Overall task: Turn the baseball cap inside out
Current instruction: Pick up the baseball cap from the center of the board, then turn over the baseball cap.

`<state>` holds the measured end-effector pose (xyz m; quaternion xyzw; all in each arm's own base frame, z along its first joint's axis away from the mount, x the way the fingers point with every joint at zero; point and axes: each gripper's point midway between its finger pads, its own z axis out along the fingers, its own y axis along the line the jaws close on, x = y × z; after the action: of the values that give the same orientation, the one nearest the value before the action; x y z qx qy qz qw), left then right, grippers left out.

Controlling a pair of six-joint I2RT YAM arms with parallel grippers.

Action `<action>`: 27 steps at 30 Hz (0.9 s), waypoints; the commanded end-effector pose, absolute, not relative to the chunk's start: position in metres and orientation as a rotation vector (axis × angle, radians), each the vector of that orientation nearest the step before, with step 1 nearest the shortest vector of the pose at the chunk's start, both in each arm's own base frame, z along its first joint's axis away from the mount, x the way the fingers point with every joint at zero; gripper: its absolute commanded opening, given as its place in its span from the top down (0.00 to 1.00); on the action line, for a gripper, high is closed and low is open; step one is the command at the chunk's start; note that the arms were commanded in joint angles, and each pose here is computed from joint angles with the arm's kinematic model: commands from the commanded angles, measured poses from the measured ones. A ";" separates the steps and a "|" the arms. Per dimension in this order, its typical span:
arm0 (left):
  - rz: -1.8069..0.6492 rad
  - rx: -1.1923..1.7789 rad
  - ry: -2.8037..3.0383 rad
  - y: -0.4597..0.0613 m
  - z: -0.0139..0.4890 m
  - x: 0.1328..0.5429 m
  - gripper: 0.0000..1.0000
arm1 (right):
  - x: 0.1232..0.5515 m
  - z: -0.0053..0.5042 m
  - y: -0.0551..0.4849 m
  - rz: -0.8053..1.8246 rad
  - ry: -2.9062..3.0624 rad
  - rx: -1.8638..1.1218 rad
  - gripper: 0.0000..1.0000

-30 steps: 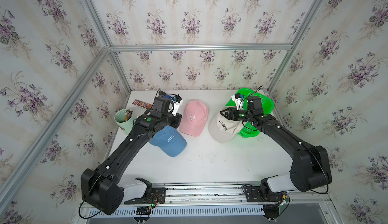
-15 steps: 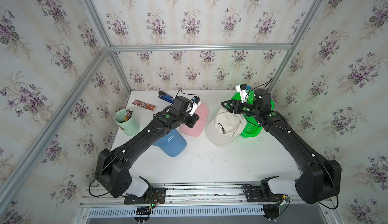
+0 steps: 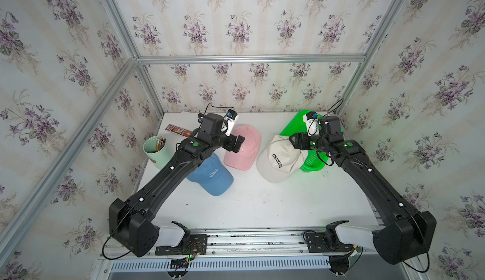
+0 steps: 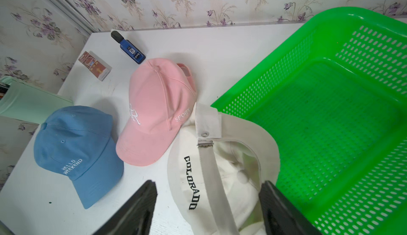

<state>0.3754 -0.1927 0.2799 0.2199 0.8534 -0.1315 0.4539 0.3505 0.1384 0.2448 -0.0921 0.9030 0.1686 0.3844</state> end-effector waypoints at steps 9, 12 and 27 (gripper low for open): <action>-0.120 0.430 2.050 -0.149 0.317 0.383 0.01 | 0.358 0.194 0.136 0.098 2.469 -0.348 0.24; -0.077 0.403 2.033 -0.142 0.331 0.389 0.01 | 0.363 0.185 0.127 0.019 2.485 -0.331 0.29; -0.452 0.487 2.209 -0.188 0.279 0.367 0.07 | 0.350 0.256 0.203 0.636 2.260 -0.444 0.98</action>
<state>0.3807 -0.1708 0.2771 0.1853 0.8823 -0.1344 0.4112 0.3562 0.1706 0.2214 -0.1485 0.9157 0.1452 0.3441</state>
